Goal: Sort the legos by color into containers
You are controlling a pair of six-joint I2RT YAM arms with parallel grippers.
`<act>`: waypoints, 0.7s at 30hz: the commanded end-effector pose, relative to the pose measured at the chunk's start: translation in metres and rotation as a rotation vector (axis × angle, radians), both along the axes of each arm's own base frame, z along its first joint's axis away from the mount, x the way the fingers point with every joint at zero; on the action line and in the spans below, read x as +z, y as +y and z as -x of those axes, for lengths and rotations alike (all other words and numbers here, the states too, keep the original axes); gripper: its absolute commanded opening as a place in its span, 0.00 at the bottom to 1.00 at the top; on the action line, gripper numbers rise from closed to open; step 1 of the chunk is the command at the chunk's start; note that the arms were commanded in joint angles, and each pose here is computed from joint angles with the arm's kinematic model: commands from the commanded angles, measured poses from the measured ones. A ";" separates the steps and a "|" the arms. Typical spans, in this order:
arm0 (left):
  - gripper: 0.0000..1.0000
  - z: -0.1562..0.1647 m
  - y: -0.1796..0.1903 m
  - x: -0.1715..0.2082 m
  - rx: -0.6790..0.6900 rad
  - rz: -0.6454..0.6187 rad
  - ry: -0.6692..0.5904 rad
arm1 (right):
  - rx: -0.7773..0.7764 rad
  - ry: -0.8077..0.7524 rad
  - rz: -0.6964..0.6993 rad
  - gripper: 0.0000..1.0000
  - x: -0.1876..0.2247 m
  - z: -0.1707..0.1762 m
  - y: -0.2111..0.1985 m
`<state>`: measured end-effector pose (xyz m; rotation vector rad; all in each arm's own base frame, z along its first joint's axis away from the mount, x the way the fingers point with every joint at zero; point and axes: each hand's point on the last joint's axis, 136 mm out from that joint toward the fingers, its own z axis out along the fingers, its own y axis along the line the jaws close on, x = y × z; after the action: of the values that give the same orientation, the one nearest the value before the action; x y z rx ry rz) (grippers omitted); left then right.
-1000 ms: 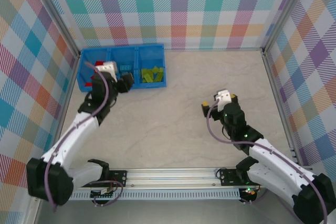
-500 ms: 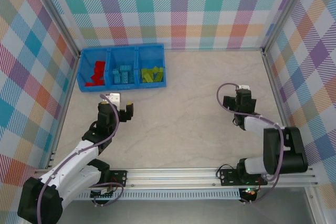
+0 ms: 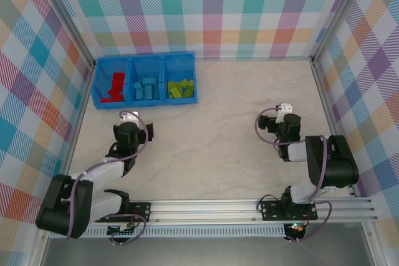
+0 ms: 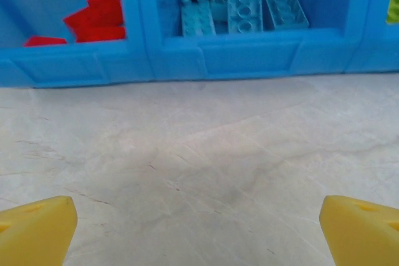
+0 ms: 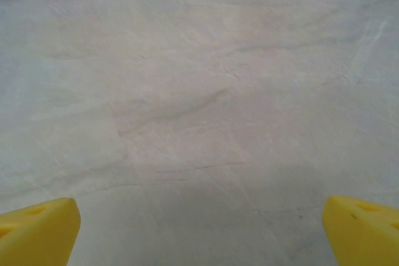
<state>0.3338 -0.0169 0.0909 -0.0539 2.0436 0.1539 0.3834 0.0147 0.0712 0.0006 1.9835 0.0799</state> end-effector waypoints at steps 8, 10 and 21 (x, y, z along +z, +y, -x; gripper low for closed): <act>1.00 -0.062 0.021 -0.009 0.058 0.111 -0.086 | 0.044 -0.068 -0.022 1.00 0.022 -0.015 0.005; 1.00 -0.060 0.021 -0.012 0.053 0.110 -0.075 | 0.045 -0.067 -0.022 1.00 0.022 -0.015 0.006; 1.00 -0.061 0.021 -0.010 0.053 0.108 -0.087 | 0.047 -0.060 -0.023 1.00 0.021 -0.016 0.006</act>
<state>0.3847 0.0044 0.0625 -0.1607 2.0264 0.1054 0.3919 0.0188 0.0813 -0.0193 1.9593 0.1169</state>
